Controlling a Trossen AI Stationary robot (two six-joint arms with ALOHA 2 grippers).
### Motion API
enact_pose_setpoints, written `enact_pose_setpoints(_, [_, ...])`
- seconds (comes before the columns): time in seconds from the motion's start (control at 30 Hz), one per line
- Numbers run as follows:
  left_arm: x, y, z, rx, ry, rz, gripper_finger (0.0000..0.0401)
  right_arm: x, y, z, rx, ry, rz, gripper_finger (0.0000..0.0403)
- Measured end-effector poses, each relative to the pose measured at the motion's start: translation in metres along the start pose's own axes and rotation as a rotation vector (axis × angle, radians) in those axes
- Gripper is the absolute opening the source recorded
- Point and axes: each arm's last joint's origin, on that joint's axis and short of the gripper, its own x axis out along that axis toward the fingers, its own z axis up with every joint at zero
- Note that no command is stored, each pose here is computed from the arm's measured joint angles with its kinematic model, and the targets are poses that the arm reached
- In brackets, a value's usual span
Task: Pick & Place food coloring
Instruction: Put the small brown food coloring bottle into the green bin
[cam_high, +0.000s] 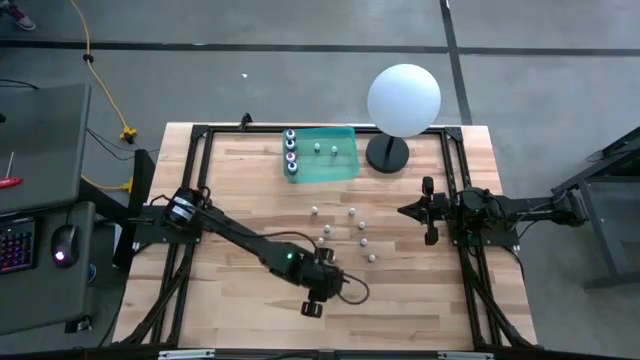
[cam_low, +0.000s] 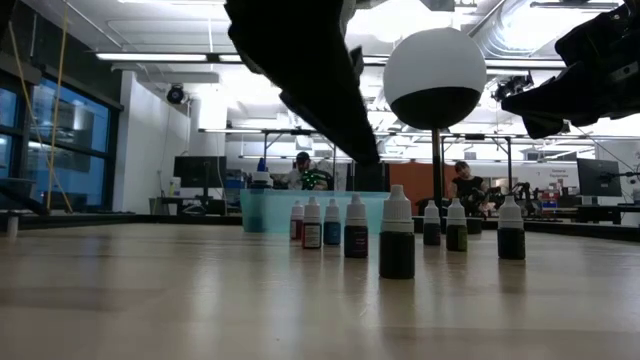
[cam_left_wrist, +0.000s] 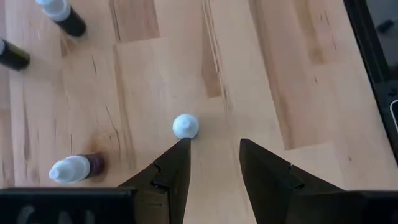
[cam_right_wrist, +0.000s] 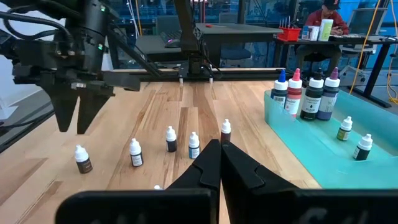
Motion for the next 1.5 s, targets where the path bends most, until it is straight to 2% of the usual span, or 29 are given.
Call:
enact_pose_setpoints(0.17, [-0.001, -0.007, -0.002, 0.01, -0.015, 0.071, 0.0134, 0.0, 0.0, 0.0, 0.0, 0.0, 0.0, 0.0])
enact_pose_setpoints(0.33, [0.004, -0.003, -0.001, -0.024, -0.019, 0.046, 0.0139, 0.0, 0.0, 0.0, 0.0, 0.0, 0.001, 0.0])
enact_pose_setpoints(0.43, [0.004, -0.002, 0.004, -0.033, -0.05, 0.006, 0.016, 0.0, 0.0, 0.0, -0.001, 0.0, 0.0, 0.0])
enact_pose_setpoints(0.6, [0.005, 0.001, 0.003, -0.061, -0.051, 0.053, 0.0205, 0.0, 0.0, 0.0, -0.001, 0.0, 0.0, 0.0])
enact_pose_setpoints(0.7, [0.005, 0.004, 0.003, -0.068, -0.043, 0.051, 0.0217, 0.0, 0.0, 0.0, 0.0, 0.0, 0.0, 0.0])
enact_pose_setpoints(1.07, [0.019, 0.008, -0.001, -0.075, -0.02, 0.054, 0.022, 0.0, 0.0, 0.0, 0.0, 0.0, 0.0, 0.0])
enact_pose_setpoints(1.23, [0.026, 0.017, 0.0, -0.118, -0.019, 0.057, 0.022, 0.0, 0.0, 0.0, 0.0, 0.0, 0.0, 0.0])
enact_pose_setpoints(1.5, [0.026, 0.021, 0.001, -0.124, -0.023, 0.038, 0.022, 0.0, 0.0, 0.0, -0.001, 0.0, 0.0, 0.0])
